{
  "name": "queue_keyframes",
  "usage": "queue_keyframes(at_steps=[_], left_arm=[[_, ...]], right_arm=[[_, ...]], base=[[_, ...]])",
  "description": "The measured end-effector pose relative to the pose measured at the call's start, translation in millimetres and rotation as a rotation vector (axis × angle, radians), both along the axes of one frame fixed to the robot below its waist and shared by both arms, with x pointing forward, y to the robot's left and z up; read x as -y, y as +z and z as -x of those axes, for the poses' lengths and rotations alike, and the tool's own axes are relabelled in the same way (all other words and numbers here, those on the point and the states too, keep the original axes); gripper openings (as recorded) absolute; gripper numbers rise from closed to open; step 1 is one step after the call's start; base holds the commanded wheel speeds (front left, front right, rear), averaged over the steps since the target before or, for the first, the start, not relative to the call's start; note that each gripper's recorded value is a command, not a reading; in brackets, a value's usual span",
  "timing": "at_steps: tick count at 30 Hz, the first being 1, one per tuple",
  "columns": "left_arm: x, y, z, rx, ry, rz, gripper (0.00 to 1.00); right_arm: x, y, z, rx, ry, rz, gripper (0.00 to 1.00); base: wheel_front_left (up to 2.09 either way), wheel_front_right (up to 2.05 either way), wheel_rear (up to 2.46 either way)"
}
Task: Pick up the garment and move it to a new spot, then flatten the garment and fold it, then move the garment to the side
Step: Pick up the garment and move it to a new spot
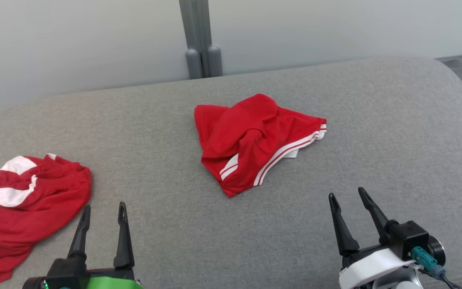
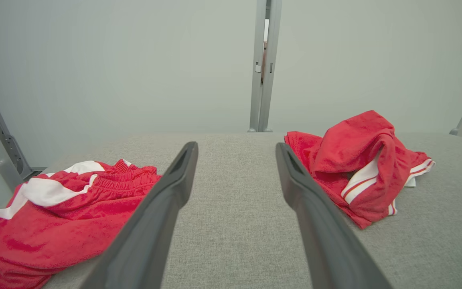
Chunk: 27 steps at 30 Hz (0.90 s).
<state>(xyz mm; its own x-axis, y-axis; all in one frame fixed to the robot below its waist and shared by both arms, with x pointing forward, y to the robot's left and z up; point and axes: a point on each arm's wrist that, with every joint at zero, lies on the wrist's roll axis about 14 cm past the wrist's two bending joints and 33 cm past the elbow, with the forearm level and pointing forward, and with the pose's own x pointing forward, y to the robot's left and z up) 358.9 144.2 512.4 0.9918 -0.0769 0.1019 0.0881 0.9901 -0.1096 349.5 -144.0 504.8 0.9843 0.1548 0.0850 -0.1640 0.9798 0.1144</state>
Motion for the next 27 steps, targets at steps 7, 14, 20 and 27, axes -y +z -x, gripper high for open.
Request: queue_keyframes(at_steps=[7,14,20,27], left_arm=[[-24.9,14.2,38.9,0.048,0.081,-0.022,1.00],[-26.3,18.5,48.9,0.066,0.090,-0.014,1.00],[-24.7,15.4,48.4,0.055,0.086,-0.008,1.00],[-22.6,10.9,47.7,0.041,0.081,-0.008,1.00]], right_arm=[[-20.7,0.5,11.1,0.007,0.067,0.016,1.00],[-34.2,7.3,13.4,0.030,0.109,0.019,1.00],[-35.3,6.4,14.0,0.027,0.112,0.019,1.00],[-34.2,6.2,14.2,0.026,0.109,0.019,1.00]], base=[[0.00,0.00,0.00],[0.00,0.00,0.00],[0.00,0.00,0.00],[0.00,0.00,0.00]])
